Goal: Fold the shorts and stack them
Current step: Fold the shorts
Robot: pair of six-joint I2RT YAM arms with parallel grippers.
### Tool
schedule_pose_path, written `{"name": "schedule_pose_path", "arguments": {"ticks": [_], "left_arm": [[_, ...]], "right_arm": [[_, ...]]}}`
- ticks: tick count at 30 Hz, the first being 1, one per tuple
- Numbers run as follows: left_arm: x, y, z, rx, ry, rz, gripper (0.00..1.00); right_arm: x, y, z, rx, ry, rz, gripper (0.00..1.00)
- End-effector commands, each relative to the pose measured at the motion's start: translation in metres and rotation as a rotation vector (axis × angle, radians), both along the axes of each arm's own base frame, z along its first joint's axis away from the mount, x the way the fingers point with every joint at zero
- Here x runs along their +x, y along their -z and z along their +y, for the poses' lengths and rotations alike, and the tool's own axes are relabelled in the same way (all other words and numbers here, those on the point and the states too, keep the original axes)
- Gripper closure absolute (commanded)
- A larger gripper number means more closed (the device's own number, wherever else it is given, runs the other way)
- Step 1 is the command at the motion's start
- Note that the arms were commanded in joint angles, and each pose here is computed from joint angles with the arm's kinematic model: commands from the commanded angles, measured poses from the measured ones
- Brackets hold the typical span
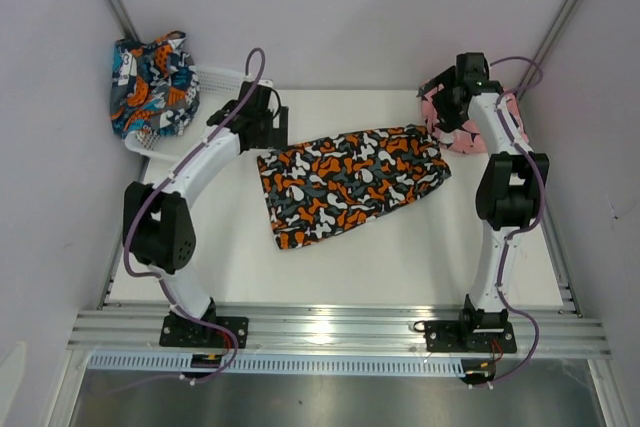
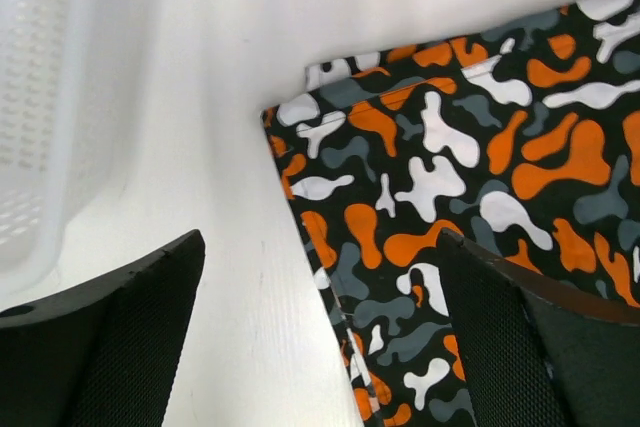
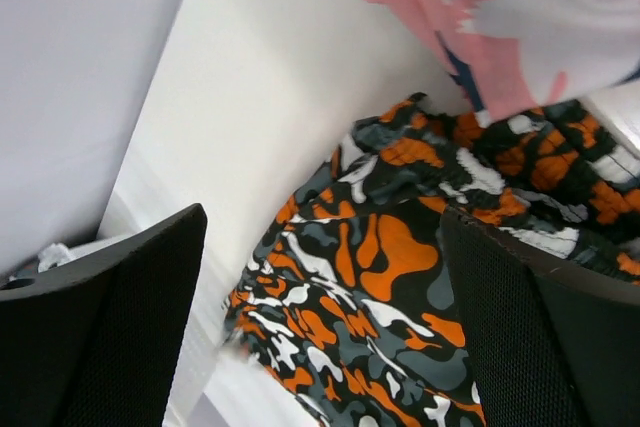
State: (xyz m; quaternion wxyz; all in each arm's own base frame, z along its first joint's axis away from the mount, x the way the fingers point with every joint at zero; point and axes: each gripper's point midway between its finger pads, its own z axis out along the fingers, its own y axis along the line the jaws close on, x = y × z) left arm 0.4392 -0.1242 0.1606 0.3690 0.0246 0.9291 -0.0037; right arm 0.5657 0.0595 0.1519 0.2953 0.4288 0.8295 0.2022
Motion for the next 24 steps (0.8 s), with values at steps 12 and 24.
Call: {"name": "schedule_pose_path", "arguments": {"ticks": [12, 24], "left_arm": [[-0.054, -0.071, -0.035, -0.135, 0.065, -0.193, 0.01], [-0.086, -0.003, -0.102, -0.227, 0.211, -0.102, 0.01]], "right_arm": [[-0.088, -0.018, -0.030, -0.150, -0.153, -0.216, 0.08], [-0.128, 0.064, -0.030, -0.034, -0.186, -0.267, 0.03]]}}
